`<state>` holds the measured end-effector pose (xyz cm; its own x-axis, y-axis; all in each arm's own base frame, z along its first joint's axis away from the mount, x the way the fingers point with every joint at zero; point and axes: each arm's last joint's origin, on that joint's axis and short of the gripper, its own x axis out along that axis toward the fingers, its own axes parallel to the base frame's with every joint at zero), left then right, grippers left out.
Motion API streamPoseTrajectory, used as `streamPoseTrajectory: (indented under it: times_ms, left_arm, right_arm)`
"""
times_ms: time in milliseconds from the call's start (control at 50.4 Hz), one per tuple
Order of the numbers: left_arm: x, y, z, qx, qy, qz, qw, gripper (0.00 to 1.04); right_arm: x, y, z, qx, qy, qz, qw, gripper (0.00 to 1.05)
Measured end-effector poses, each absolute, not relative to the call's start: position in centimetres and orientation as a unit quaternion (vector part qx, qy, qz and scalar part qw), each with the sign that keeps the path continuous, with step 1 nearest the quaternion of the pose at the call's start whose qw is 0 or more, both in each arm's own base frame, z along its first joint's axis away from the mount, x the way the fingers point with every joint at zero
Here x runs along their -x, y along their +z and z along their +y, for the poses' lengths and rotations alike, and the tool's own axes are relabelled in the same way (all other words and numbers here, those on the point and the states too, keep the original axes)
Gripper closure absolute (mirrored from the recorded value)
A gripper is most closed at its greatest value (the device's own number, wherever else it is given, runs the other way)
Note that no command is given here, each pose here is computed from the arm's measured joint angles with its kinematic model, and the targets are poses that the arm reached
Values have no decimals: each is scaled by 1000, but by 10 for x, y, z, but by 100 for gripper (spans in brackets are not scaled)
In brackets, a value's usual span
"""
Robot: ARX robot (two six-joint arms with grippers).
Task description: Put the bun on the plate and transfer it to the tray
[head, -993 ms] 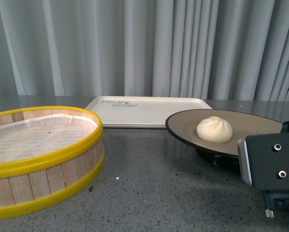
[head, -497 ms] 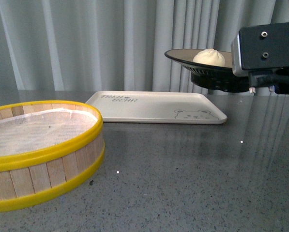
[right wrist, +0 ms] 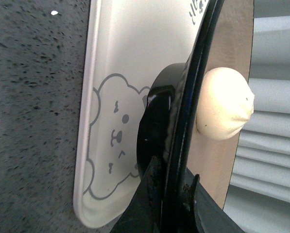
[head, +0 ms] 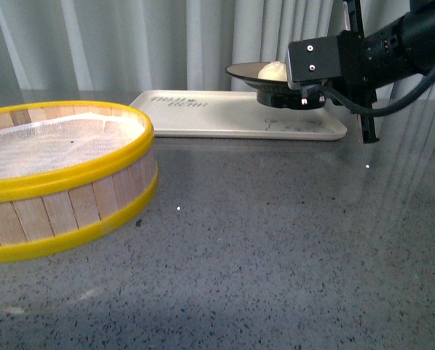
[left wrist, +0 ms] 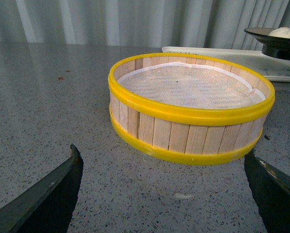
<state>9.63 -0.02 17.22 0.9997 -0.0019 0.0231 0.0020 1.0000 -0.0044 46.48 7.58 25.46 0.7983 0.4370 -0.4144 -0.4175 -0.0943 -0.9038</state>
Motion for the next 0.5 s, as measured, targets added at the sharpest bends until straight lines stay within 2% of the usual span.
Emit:
streamPoseTrajectory:
  times_ms: [218, 497]
  left_arm:
    - [-96, 172, 0, 2, -1, -12, 1000, 7]
    - [-96, 172, 0, 2, -1, -12, 1000, 7]
  right_arm:
    - [-496, 243, 88, 674, 323, -7, 665, 102]
    - [-505, 235, 97, 673, 335, -6, 659, 102]
